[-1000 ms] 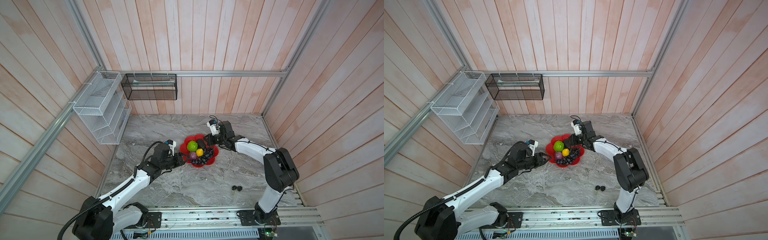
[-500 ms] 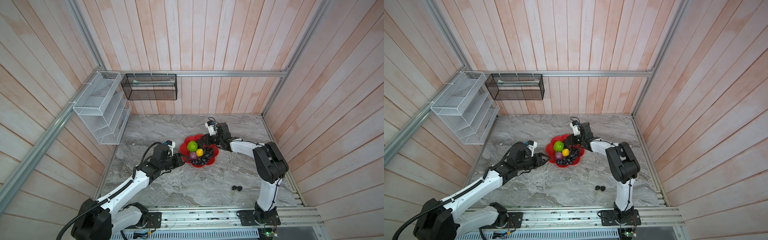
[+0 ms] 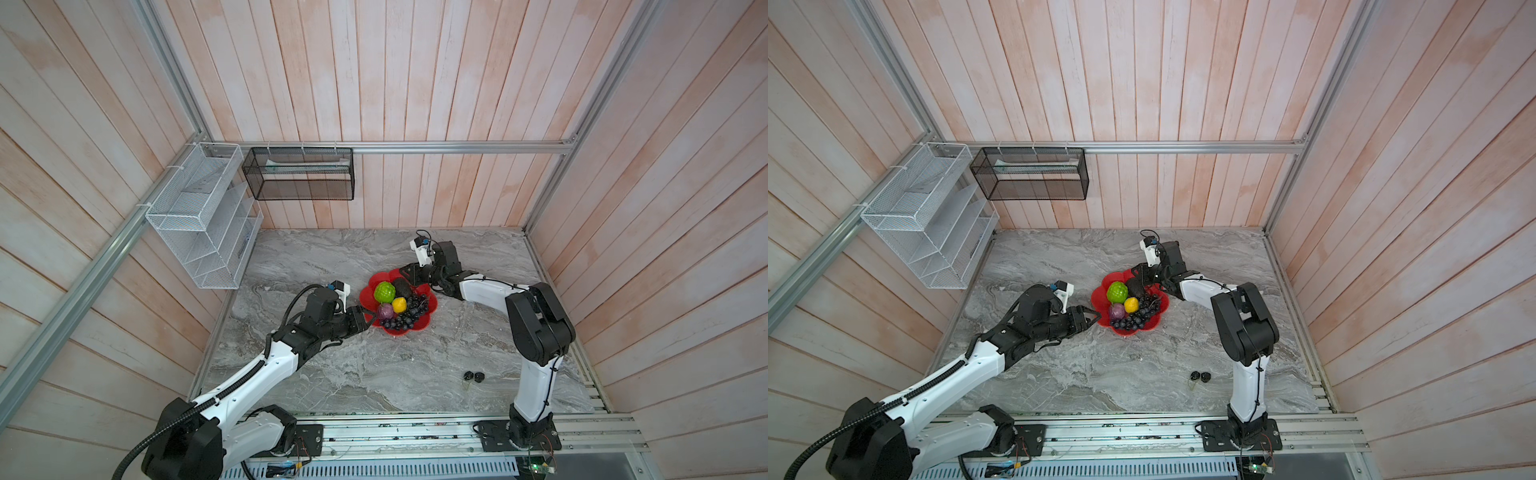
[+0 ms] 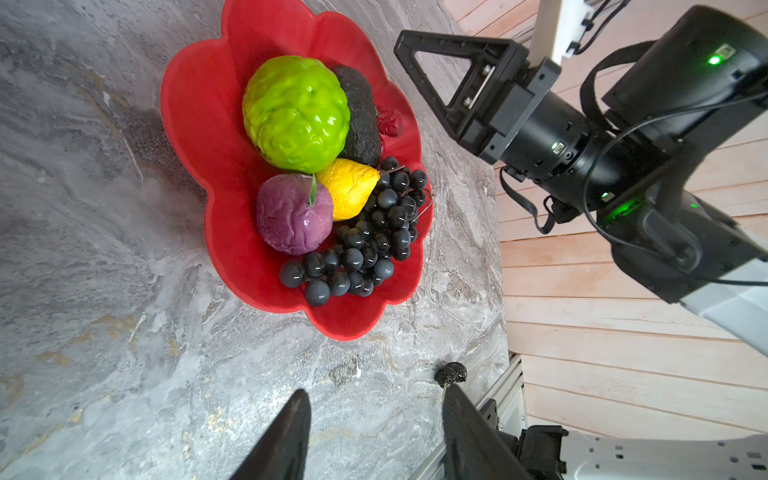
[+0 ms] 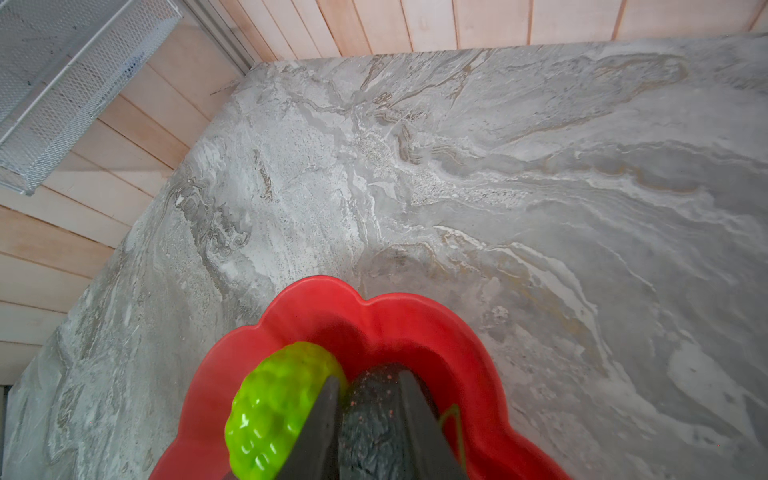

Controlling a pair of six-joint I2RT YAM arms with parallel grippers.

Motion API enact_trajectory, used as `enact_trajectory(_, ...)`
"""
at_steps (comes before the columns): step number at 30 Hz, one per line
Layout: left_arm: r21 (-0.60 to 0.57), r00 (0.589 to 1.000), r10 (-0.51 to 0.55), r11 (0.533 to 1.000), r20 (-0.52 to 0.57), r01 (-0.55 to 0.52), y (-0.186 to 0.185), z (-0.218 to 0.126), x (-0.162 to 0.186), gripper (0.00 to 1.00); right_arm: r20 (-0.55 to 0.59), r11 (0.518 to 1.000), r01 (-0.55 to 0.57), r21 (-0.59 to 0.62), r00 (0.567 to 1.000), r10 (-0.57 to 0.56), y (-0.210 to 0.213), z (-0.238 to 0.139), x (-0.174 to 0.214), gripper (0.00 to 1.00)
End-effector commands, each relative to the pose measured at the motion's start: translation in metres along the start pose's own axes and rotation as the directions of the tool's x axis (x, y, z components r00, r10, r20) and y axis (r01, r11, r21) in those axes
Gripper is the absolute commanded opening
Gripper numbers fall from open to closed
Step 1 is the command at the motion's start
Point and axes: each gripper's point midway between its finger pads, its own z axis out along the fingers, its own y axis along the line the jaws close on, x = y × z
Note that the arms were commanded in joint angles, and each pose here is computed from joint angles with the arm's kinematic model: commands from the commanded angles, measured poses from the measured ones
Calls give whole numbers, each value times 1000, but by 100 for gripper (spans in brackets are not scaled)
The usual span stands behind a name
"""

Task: Place and organize the fake fruits in the fruit bowl
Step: 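Carry the red cherries with the right gripper into the bowl and release, then move the right gripper down to the dark fruit and grasp it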

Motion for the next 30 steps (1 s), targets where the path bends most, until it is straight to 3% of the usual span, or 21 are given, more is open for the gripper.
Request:
enact_trajectory(1, -20, 1000, 6, 1000, 18, -6, 3, -2, -4, 54, 34, 999, 33, 36, 999, -34, 7, -22, -19, 26)
enact_trajectory(8, -35, 999, 47, 998, 24, -46, 1, 0, -11, 54, 54, 996, 11, 87, 998, -16, 25, -72, -12, 31)
enact_trajectory(14, -30, 994, 93, 995, 48, -92, -3, 5, -21, 54, 31, 977, -72, 200, 997, 67, 36, -131, 35, 38)
enact_trajectory(20, 6, 992, 117, 993, 52, -118, -12, 15, -28, 56, 15, 896, -223, 383, 972, 236, 34, -194, 103, 41)
enact_trajectory(24, 34, 991, 123, 992, 54, -125, -15, 19, -29, 56, 49, 823, -376, 426, 918, 394, 29, -218, 144, 42)
enact_trajectory(30, 23, 989, 134, 991, 61, -135, -11, 17, -27, 56, -55, 748, -404, 526, 862, 504, 32, -235, 200, 46)
